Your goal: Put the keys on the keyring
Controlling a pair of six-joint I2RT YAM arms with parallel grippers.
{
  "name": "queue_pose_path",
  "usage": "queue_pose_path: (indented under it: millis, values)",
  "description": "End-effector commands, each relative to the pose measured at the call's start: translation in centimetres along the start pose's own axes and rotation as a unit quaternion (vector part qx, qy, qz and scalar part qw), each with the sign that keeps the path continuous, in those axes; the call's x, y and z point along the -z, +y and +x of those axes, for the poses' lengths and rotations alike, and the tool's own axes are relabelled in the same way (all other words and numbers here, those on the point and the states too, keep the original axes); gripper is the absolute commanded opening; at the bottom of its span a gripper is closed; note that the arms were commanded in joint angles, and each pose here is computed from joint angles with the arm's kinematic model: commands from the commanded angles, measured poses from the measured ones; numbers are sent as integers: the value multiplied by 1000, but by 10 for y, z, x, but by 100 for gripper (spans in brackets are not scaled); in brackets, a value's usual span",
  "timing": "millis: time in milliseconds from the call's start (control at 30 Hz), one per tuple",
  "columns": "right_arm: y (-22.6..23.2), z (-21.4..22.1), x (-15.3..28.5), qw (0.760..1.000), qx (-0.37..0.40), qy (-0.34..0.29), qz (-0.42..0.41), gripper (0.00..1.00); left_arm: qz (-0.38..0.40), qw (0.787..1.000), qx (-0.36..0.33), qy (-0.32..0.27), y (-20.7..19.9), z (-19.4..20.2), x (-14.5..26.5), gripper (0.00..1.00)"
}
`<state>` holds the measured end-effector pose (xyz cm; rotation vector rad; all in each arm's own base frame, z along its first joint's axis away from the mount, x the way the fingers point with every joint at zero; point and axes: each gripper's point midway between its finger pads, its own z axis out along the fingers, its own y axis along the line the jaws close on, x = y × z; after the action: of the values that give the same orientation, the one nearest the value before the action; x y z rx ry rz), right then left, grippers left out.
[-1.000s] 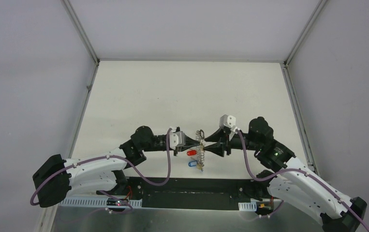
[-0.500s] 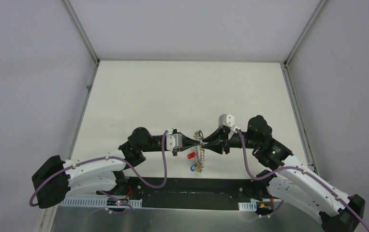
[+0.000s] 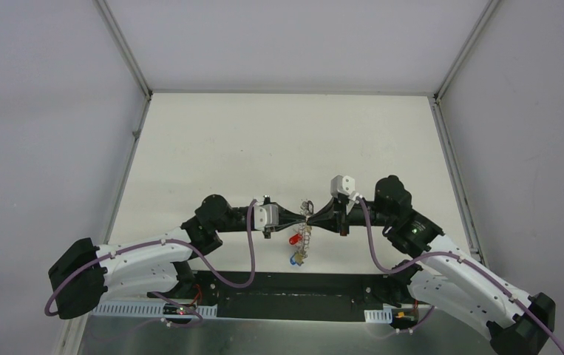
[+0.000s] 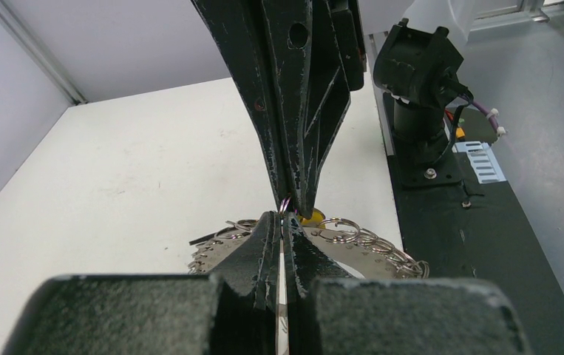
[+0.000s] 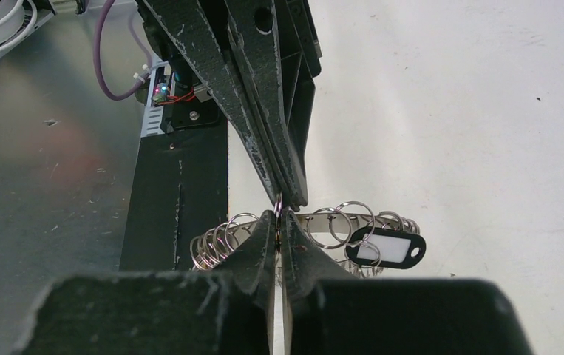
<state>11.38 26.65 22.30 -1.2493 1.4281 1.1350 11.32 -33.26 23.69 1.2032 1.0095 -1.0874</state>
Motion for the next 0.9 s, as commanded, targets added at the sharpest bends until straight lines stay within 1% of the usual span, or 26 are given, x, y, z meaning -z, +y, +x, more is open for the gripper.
queue_pose_path:
  millis: [0, 100, 167, 233, 267, 300, 500, 567, 700, 867]
  values:
    - [1, -14, 0, 999, 29, -24, -9, 0, 8, 997, -45, -60, -1, -40, -2, 0]
    - [1, -12, 0, 999, 28, -17, -11, 0, 2, 998, -45, -50, 1, -37, 0, 0]
    - [1, -9, 0, 1000, 23, -6, -11, 0, -4, 998, -45, -36, 2, -34, 2, 8]
    - [-1, -7, 1, 1000, 18, 10, -10, 0, -11, 999, -45, -16, 4, -28, 5, 24]
    - [-1, -6, 1, 1000, 17, 19, -11, 0, -13, 999, -46, -6, 5, -26, 7, 29]
    - [-1, -4, 1, 999, 13, 29, -12, 0, -13, 999, -47, 5, 5, -23, 8, 33]
    - [0, 0, 4, 996, -8, 87, -25, 0, -4, 996, -51, 74, 3, -6, 17, 48]
    - [0, 2, 6, 993, -20, 112, -28, 0, 7, 994, -46, 95, 1, -1, 18, 50]
    - [4, 6, 8, 987, -47, 150, -44, 0, 23, 992, -34, 115, -2, 4, 15, 51]
    - [7, 3, 7, 985, -57, 151, -55, 0, 43, 991, -9, 128, -4, 11, 5, 49]
